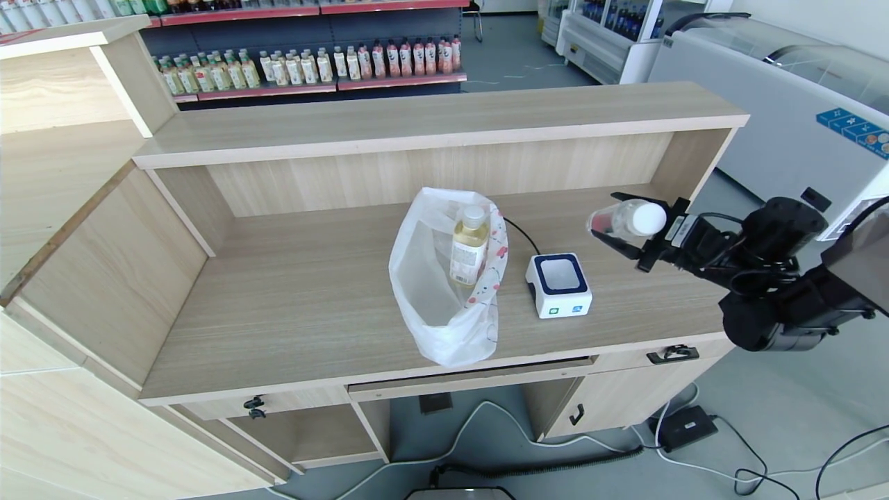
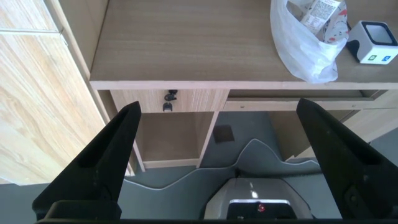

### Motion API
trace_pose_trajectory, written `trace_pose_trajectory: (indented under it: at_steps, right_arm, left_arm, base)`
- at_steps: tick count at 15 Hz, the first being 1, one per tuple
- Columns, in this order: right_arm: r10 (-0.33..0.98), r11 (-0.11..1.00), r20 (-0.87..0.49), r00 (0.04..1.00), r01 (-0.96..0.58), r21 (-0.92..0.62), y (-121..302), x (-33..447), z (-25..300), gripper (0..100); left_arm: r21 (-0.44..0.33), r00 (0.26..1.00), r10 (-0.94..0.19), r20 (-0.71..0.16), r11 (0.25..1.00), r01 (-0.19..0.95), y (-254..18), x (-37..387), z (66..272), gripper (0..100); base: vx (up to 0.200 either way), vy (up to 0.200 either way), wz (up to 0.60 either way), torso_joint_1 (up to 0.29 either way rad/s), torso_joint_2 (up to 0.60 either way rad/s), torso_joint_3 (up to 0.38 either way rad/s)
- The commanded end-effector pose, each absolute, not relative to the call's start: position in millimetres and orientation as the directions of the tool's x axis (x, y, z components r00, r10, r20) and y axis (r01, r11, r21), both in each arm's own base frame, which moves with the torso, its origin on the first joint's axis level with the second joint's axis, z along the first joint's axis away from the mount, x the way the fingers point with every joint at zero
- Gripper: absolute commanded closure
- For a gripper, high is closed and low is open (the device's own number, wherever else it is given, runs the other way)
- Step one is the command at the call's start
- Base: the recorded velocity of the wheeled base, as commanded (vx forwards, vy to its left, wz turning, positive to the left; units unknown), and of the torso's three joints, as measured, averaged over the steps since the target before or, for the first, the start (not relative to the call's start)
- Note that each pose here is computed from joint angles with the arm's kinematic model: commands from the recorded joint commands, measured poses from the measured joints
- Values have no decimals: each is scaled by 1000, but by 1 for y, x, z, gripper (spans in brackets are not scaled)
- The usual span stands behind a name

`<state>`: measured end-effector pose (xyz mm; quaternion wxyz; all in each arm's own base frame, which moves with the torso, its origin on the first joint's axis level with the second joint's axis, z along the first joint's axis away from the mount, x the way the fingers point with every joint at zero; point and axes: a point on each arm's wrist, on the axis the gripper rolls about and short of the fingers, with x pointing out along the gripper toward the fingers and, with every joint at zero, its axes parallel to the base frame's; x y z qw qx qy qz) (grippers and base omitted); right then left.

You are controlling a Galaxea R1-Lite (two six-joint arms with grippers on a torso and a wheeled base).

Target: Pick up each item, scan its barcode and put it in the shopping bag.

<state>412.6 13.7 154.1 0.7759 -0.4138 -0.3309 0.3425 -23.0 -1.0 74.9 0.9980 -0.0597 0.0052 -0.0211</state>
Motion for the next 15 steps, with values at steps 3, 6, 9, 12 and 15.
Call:
trace_pose_trajectory:
  at_steps: [3, 6, 9, 12, 15]
  right_arm:
    - [808, 417, 213, 549, -278, -865, 12, 424, 130, 100]
    - [809, 416, 219, 545, -268, -869, 11, 428, 126, 100]
    - [813, 416, 237, 532, -245, -876, 14, 438, 126, 100]
    - [820, 410, 233, 522, -254, -876, 16, 444, 119, 100]
    - [829, 412, 241, 505, -259, -874, 25, 453, 115, 100]
  left_arm:
    - [-120, 999, -43, -9, 992, 42, -1, -23, 75, 0]
    - [-120, 999, -44, -9, 992, 43, -1, -23, 75, 0]
    - [-120, 999, -43, -9, 992, 42, -1, -23, 75, 0]
    - [-120, 999, -43, -9, 992, 42, -1, -23, 75, 0]
    - [-120, 999, -43, -9, 992, 42, -1, -23, 75, 0]
  base:
    - [0, 0, 0, 0, 0, 0]
    - [0, 0, 0, 0, 0, 0]
    - [0, 0, 0, 0, 0, 0]
    - [0, 0, 0, 0, 0, 0]
    - [0, 0, 0, 0, 0, 0]
